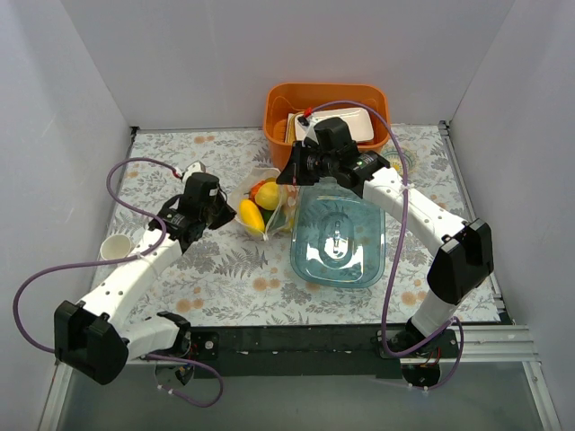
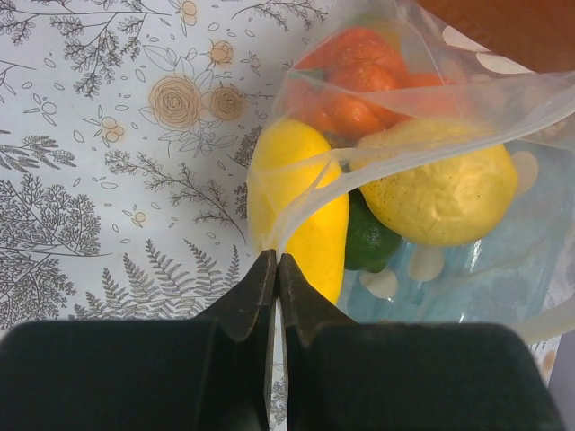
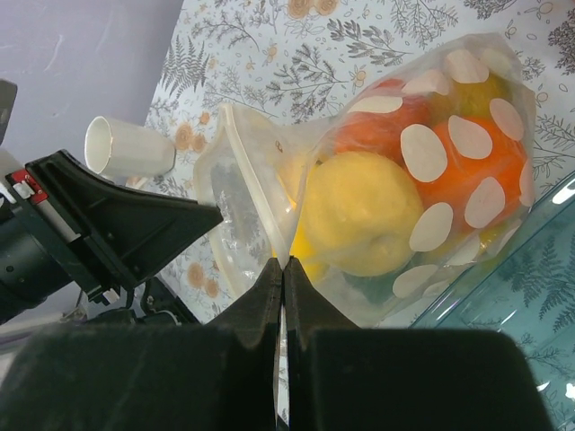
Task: Place the food in the zip-top bag and seal the zipper
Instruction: Adjust the zipper food storage bag at the center of the board.
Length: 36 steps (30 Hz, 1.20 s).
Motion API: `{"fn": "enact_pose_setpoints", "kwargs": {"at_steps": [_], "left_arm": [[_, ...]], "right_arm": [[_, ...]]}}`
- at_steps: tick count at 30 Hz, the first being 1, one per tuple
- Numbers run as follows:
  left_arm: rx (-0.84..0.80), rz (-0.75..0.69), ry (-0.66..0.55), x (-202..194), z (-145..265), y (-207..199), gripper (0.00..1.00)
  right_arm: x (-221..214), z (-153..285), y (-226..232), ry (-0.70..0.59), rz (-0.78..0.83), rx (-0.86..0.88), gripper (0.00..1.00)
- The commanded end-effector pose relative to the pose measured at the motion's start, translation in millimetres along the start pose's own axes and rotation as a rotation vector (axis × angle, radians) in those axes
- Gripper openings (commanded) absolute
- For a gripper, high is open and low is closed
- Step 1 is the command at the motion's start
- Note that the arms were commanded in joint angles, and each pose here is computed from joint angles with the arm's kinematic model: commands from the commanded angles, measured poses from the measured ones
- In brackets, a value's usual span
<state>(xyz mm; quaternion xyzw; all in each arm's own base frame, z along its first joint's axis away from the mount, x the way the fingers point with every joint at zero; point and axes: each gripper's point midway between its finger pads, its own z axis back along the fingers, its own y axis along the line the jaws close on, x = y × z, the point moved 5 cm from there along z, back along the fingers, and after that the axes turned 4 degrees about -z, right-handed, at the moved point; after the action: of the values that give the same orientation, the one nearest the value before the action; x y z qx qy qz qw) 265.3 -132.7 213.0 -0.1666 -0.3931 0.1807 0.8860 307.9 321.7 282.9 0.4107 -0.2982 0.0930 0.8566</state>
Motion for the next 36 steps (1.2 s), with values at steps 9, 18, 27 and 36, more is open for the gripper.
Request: {"fn": "enact_pose_setpoints", "kwargs": {"at_steps": [9,18,27,36], "left_arm": [[-0.093,0.002,-0.047,38,30,-32,0.0],[-0.099,-0.047,-0.034,82,78,-61,0.0],[-0.132,-0.044,0.077,44,46,-52,0.0],[-0.221,-0.055,0.164,23,25,-58,0.0]], "right_arm": [[-1,2,8,0.042,0.016,0.063,0.06],[-4,8,30,0.093,-0.007,0.214,0.07],[-24,-14,6,0.146,-0.057,0.171,0.13],[-36,-7,-19,0.09,-0.066,0.034,0.63]]}}
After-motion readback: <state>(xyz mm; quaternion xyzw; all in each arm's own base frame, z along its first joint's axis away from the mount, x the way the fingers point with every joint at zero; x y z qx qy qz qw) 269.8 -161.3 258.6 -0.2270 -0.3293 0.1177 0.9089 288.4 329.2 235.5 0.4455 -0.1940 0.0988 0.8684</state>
